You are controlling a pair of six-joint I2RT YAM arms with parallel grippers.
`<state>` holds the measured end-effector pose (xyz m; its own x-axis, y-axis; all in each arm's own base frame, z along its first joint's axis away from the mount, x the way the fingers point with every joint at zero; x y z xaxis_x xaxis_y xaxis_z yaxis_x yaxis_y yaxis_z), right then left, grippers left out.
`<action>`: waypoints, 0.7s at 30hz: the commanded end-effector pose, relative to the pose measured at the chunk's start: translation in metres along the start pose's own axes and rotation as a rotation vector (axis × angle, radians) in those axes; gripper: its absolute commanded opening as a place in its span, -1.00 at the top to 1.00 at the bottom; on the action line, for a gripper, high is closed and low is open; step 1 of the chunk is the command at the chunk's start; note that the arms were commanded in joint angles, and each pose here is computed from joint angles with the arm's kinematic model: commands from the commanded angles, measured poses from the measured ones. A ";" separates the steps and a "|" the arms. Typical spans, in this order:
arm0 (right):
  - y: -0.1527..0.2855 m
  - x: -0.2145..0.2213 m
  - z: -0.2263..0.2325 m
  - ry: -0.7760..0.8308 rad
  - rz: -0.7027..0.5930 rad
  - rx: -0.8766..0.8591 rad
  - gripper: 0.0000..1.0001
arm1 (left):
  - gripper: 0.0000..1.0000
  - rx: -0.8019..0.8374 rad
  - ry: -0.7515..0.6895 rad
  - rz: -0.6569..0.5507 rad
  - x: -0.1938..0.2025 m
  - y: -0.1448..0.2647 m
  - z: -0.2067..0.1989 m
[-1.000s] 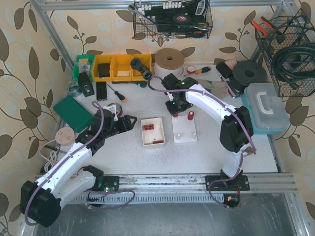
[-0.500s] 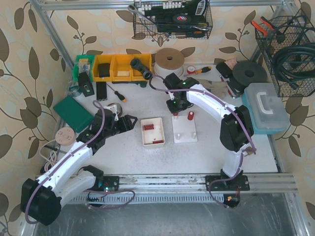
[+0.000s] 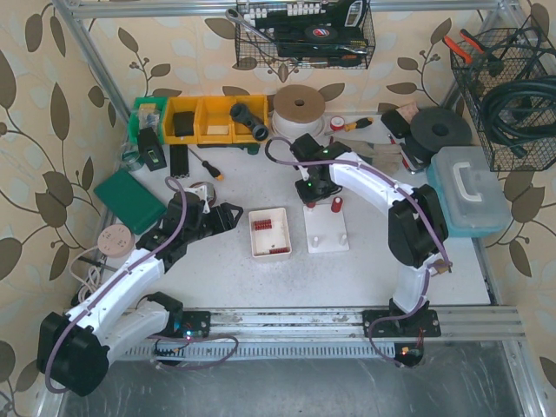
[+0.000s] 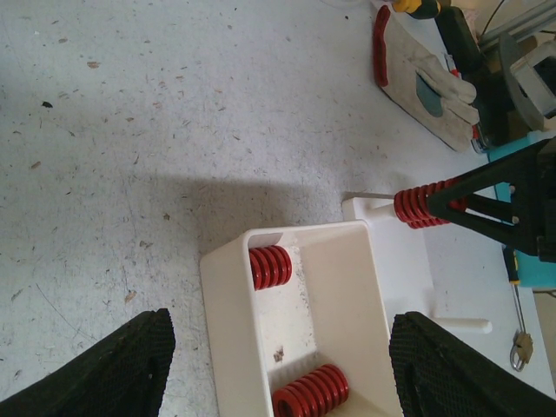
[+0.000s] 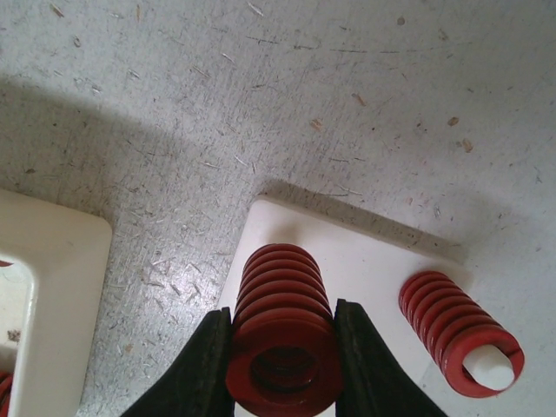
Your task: Install the large spring
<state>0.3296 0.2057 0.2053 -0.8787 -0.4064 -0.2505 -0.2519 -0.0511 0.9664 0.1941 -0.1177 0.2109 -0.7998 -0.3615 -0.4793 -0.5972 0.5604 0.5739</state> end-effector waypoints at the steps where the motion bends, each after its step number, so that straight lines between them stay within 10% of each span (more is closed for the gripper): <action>1: -0.020 0.003 0.001 -0.015 0.020 -0.006 1.00 | -0.43 0.029 -0.005 -0.025 -0.003 0.000 -0.006; 8: -0.036 0.005 0.000 -0.055 0.039 0.040 0.86 | -0.43 0.028 -0.004 -0.025 -0.002 0.000 -0.005; 14: -0.031 0.004 0.002 -0.078 0.026 0.008 -0.55 | -0.44 0.029 -0.005 -0.031 -0.002 0.002 -0.005; 21: 0.014 0.001 -0.003 -0.117 -0.069 0.010 -0.63 | -0.40 0.013 0.001 0.001 -0.005 0.002 -0.009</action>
<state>0.3329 0.2069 0.1768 -0.9125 -0.3395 -0.2282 -0.2322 -0.0294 0.9722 0.1943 -0.1178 0.2112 -0.7988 -0.3622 -0.4803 -0.5983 0.5610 0.5721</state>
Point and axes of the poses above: each gripper's point midway between its finger pads, its own y axis back along the fingers, its own z axis along the line the jaws close on, x = y × z, the point moved 10 cm from there along y, back along the fingers, and after that the axes turned 4 degrees about y, right-handed, at the moved point
